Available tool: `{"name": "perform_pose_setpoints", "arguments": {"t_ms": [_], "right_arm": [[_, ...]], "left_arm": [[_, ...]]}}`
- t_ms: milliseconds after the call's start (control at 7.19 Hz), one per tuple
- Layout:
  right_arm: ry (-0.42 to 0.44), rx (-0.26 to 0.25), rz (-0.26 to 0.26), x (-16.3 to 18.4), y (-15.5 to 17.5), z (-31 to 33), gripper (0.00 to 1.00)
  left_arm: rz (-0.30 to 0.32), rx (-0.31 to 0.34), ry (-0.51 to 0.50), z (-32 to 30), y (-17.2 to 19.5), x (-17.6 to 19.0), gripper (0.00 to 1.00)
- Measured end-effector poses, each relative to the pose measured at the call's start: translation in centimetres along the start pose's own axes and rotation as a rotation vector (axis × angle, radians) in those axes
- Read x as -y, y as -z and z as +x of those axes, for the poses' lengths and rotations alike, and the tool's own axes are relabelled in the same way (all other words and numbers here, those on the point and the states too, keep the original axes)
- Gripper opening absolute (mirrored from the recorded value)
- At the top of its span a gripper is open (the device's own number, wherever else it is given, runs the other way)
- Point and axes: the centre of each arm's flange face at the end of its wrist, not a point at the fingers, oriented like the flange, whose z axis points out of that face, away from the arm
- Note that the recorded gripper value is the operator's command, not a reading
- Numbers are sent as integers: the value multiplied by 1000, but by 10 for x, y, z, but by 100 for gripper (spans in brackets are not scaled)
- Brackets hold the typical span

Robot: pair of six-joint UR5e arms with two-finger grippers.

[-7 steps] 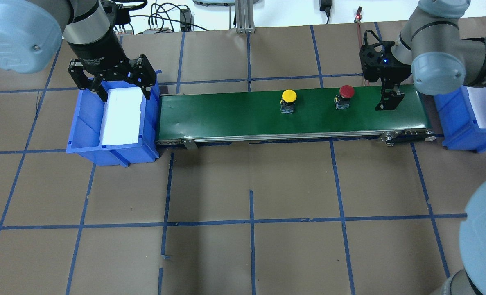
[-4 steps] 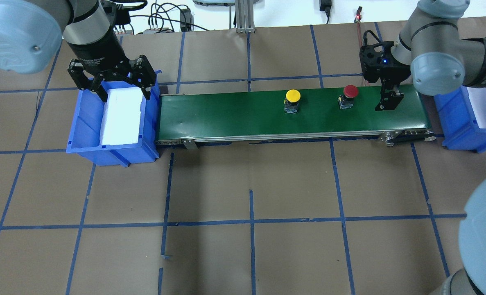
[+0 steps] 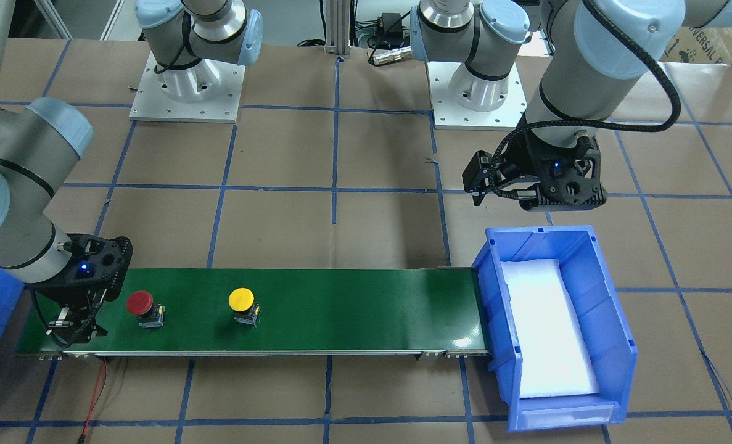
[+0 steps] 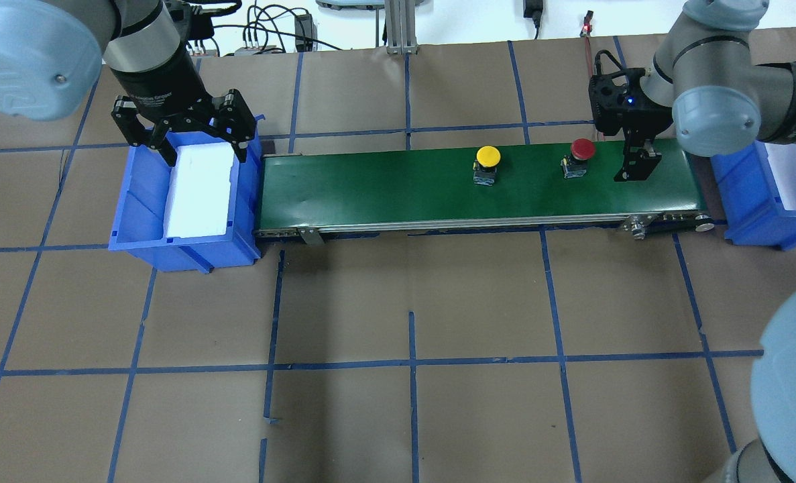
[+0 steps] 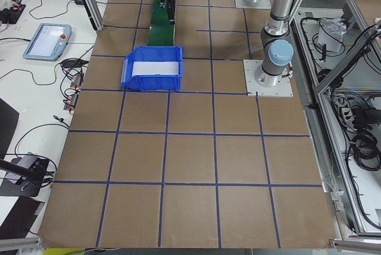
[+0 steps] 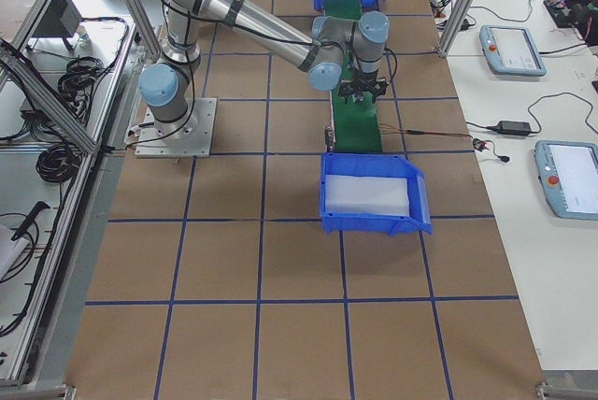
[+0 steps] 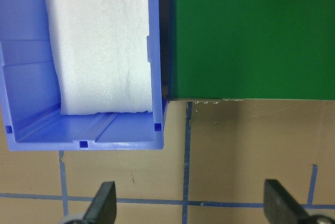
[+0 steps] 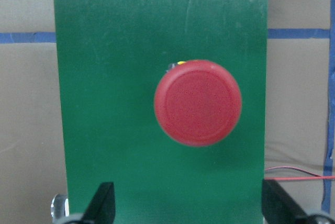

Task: Transport two buttons from left to right
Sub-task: 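Lower the right gripper and close it on the red button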

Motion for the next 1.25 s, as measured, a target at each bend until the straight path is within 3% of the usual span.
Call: {"name": "perform_pose_setpoints", "arguments": {"t_ms": [1252], "right_arm": [[8,4,-3,-3,-2,0,95]], "left_arm": [[1,0,0,0,0,0,100]]}}
